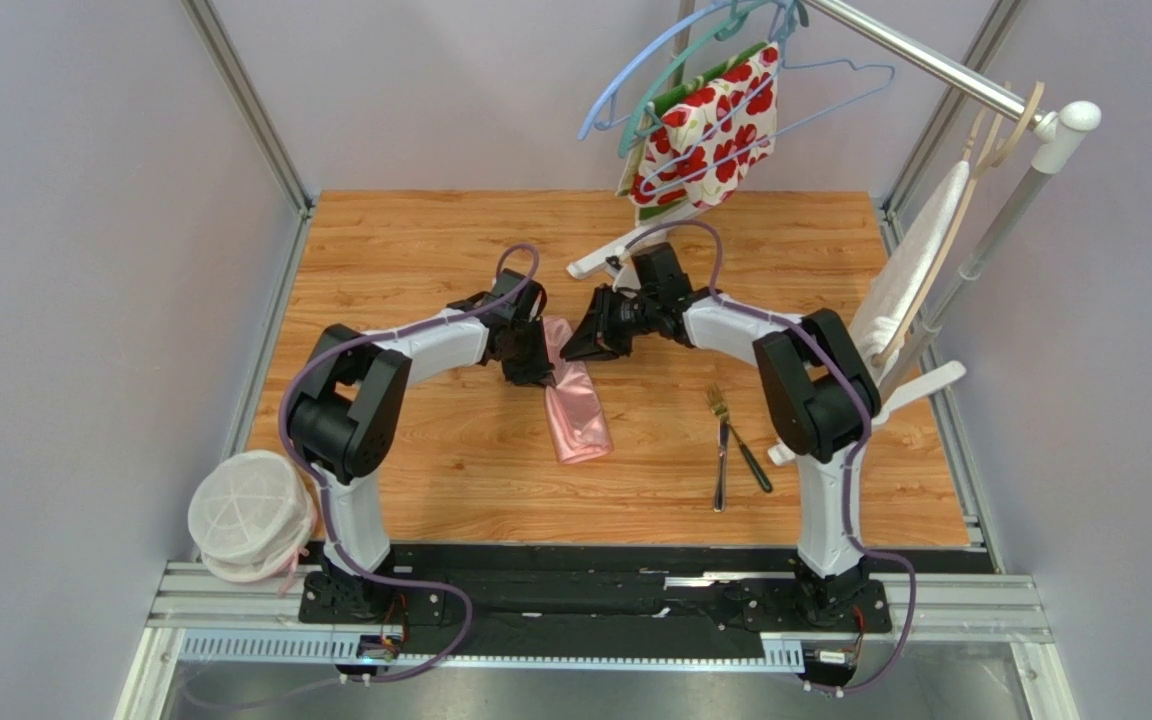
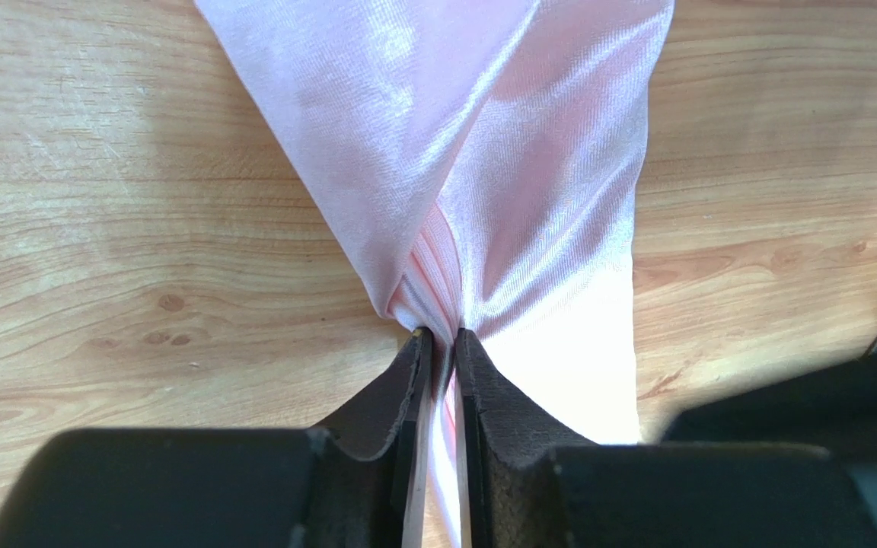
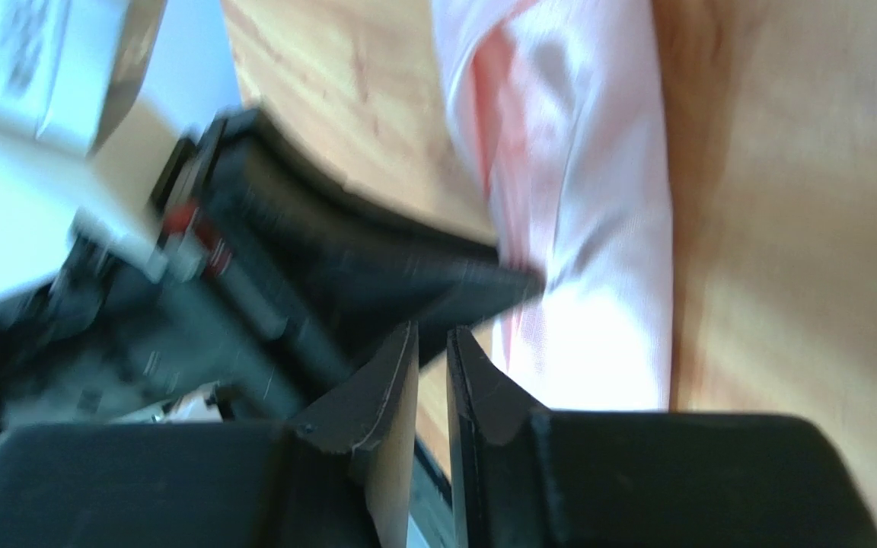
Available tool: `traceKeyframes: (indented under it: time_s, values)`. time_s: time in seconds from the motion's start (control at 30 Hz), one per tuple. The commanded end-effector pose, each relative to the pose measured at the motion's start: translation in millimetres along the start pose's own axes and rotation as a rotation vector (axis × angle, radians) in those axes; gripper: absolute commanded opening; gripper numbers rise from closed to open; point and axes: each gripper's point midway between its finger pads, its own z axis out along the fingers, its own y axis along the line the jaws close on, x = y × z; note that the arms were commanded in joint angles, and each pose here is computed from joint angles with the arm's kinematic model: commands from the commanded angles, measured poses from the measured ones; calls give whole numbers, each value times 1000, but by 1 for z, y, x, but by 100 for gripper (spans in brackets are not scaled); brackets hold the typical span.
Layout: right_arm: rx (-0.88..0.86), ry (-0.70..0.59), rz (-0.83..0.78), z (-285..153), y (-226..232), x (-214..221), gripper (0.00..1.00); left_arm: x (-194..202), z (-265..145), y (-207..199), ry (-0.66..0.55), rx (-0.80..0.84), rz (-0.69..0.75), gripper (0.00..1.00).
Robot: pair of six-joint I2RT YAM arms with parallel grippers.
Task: Fold the napkin into a case and place the utensils inside
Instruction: Fold the 2/3-rectangle-folded napkin at the center of the board.
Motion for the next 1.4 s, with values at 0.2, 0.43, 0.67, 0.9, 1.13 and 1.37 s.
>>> traceKeyframes:
  time_s: [0.2, 0.43, 0.67, 0.9, 1.13, 1.37]
  values:
    - [4, 73, -91, -19, -1, 64, 13, 10, -6, 1, -8, 21, -14, 13]
    - [-1, 113, -76, -5, -5, 93, 6, 12, -4, 4, -14, 13, -31, 11]
    - [14, 97, -51, 15, -23, 97, 4, 12, -5, 2, -16, 23, -38, 10]
    - [-61, 115, -53, 14, -15, 100, 2, 10, -9, 4, -32, 15, -23, 6]
    - [-7, 92, -170, -28, 5, 97, 5, 13, -9, 9, -35, 0, -9, 7]
    - [32, 84, -157, -27, -21, 93, 9, 6, -27, -3, -49, 26, 22, 28]
